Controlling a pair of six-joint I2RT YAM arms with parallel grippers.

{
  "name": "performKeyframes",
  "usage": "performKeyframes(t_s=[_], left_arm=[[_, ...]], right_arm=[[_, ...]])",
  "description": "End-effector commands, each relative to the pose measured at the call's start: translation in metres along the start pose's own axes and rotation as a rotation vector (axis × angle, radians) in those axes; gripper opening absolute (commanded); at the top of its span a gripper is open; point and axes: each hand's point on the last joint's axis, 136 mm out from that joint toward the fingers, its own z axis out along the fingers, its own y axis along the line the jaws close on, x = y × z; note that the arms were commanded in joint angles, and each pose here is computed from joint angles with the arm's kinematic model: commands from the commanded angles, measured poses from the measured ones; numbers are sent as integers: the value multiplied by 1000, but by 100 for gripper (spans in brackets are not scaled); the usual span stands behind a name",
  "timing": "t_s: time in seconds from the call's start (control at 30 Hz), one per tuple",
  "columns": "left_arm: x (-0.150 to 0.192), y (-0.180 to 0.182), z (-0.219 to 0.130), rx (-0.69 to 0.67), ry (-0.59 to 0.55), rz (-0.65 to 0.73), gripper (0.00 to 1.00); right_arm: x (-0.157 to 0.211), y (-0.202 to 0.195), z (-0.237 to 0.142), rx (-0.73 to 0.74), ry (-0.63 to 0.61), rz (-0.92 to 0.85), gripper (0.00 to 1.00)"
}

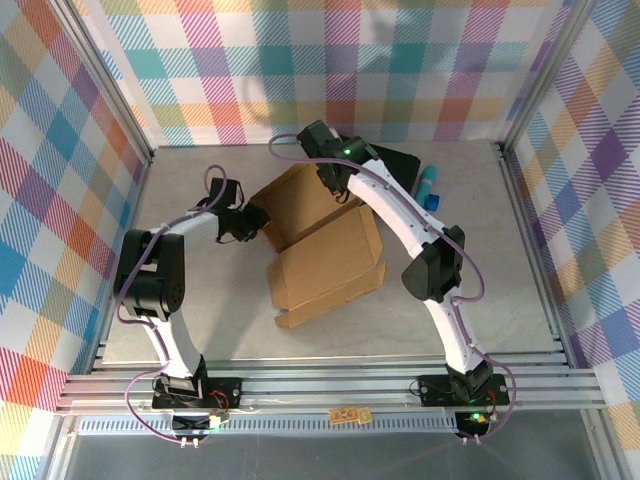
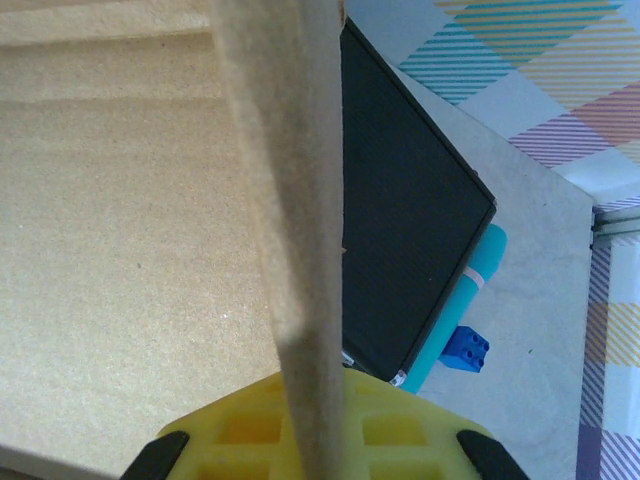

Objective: Fold the paper box

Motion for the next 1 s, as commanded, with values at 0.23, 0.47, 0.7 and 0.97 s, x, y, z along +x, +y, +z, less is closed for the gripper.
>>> performKeyframes(t_s=[0.23, 0.47, 0.7, 0.97], left_arm=[[19, 2, 25, 8, 35, 28, 25], [18, -4, 31, 3, 43, 40, 26], [27, 3, 34, -46, 52, 43, 17], [37, 20, 36, -163, 77, 75, 9]], right_arm=[[7, 2, 1, -49, 38, 17, 0], [10, 2, 3, -48, 50, 20, 0], [7, 1, 4, -46, 43, 26, 0], [6, -2, 1, -39, 38, 40, 0]])
